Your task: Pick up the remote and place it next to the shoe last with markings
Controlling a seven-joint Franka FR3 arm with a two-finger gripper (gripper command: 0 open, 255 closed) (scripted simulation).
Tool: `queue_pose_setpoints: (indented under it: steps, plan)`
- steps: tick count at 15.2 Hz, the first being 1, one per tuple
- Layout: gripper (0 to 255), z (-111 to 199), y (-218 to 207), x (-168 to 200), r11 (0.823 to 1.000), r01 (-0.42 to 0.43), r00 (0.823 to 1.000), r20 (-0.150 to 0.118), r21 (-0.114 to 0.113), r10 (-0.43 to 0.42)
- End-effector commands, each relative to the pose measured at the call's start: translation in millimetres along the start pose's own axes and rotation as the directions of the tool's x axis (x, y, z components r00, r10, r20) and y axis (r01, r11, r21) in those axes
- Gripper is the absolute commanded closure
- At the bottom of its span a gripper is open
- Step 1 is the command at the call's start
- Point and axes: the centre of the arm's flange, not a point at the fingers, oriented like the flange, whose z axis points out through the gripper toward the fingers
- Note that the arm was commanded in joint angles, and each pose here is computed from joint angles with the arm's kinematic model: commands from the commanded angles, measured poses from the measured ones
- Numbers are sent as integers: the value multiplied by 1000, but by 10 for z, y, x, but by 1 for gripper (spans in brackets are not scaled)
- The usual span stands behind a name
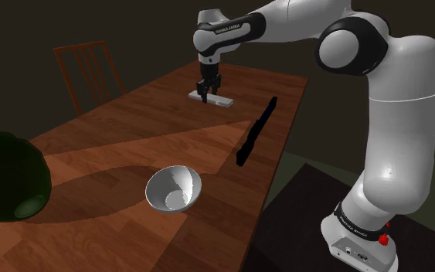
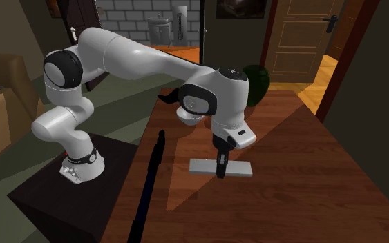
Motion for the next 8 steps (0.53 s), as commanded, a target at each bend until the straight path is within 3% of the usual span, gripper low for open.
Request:
queue_pose_setpoints:
  steps: [1, 8]
  plan:
    - [255, -115, -8, 3, 1000, 0, 1000, 0, 0, 0]
    - [255, -484, -15, 2, 1000, 0, 1000, 0, 0, 0]
